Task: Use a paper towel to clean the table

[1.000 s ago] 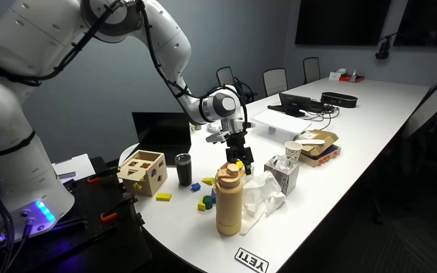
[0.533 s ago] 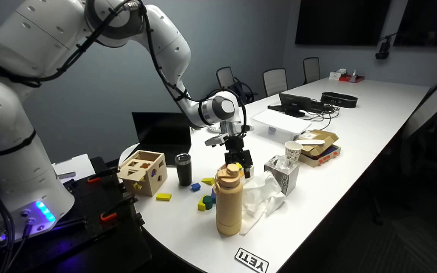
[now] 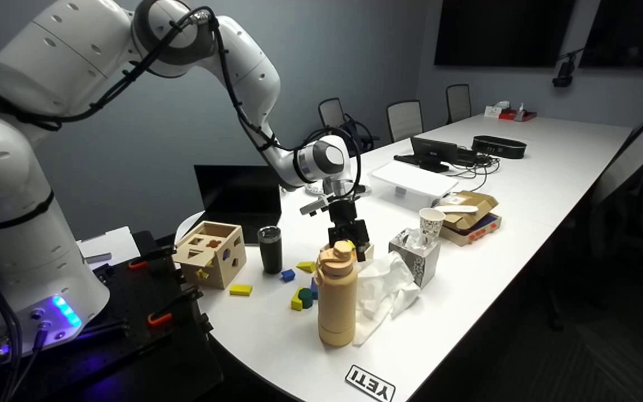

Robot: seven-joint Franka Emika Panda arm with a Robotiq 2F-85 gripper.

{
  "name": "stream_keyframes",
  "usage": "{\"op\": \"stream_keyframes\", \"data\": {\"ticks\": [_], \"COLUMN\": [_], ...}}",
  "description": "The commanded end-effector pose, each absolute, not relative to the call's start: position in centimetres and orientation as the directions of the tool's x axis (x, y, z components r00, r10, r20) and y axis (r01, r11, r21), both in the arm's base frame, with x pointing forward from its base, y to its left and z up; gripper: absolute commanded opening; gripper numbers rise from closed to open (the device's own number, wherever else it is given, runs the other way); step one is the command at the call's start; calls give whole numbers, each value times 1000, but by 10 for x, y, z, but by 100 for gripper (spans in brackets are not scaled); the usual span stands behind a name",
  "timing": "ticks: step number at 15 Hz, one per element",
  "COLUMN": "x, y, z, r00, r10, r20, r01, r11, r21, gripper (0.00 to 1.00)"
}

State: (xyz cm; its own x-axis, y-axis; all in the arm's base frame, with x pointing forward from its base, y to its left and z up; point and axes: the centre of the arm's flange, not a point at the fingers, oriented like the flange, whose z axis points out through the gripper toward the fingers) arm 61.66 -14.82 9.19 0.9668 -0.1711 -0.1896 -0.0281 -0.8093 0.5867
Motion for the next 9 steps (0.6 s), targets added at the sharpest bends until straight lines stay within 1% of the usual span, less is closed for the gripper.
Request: {"op": "stream_keyframes", "data": {"ticks": [1, 9], "x": [624, 618], "y": [-142, -139], "z": [90, 67], "r00": [962, 960], "r10": [-164, -168], "r20": [-218, -222], "r01": [-2, -6], "r11": [-804, -809], "r21": [594, 587], "gripper": [100, 100]}}
